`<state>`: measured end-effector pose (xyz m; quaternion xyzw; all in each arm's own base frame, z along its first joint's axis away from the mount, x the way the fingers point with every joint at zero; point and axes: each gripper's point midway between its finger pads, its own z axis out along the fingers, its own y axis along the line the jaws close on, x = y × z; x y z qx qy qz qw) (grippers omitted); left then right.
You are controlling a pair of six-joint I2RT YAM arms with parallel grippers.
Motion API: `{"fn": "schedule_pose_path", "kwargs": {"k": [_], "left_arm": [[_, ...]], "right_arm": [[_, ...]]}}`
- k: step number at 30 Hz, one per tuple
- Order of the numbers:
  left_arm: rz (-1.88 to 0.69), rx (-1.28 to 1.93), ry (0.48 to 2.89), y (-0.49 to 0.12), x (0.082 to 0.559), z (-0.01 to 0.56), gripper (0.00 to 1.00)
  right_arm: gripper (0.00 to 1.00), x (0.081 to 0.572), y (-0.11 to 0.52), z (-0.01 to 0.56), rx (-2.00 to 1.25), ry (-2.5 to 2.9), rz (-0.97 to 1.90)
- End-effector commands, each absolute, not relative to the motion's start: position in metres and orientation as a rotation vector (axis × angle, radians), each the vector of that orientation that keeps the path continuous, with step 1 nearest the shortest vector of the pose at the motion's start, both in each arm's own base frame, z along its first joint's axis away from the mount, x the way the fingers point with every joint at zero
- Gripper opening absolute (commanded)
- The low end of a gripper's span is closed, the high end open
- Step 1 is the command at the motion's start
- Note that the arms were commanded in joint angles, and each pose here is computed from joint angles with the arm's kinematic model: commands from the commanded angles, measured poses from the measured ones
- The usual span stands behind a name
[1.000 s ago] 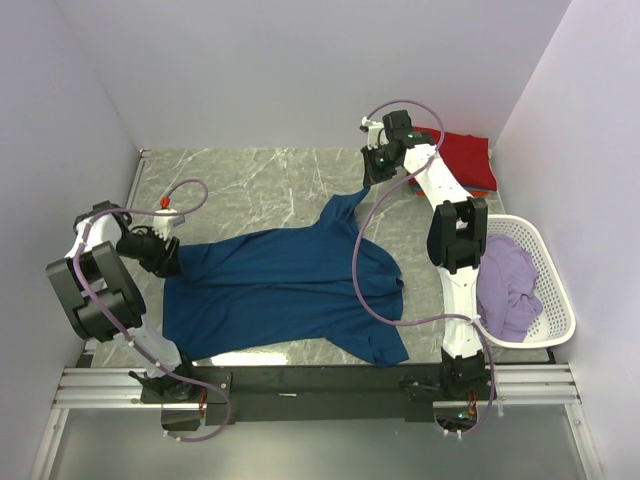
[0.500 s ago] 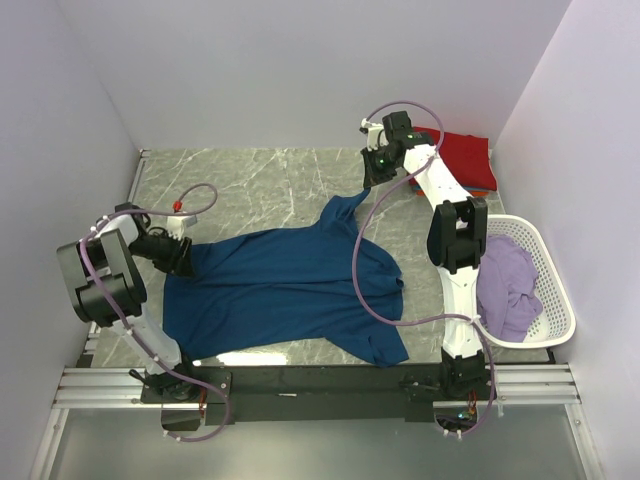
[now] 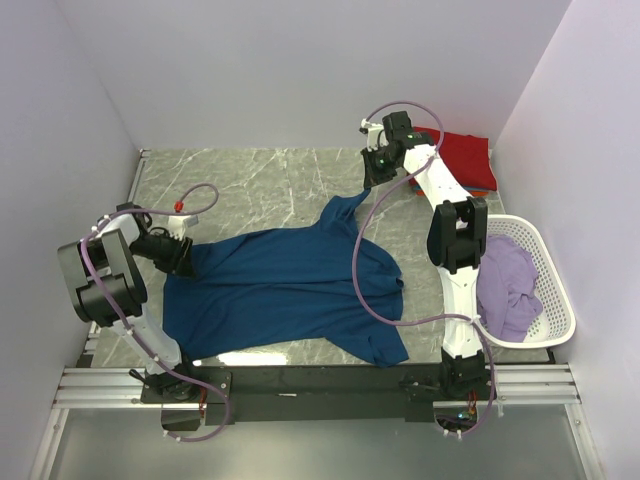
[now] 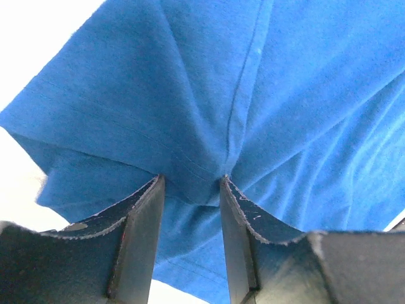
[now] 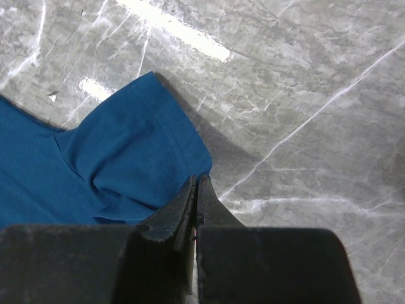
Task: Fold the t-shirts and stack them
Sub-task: Flatten the tshirt out
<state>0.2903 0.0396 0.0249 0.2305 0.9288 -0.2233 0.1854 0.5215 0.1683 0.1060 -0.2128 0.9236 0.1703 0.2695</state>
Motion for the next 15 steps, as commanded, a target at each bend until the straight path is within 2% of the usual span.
{"fn": "schedule_pose_path", "kwargs": {"k": [1, 15], "left_arm": [[-0.632, 0.695, 2.575, 0.033, 0.286, 0.041, 0.46], [-0.610, 0.683, 2.602, 0.034, 0.287, 0.036, 0.46]], "right_arm": [[0.00, 0.524, 0.163, 0.128, -0.572, 2.446, 0.445], [0.00, 0.522, 0.163, 0.124, -0.570, 2.455, 0.453]]}}
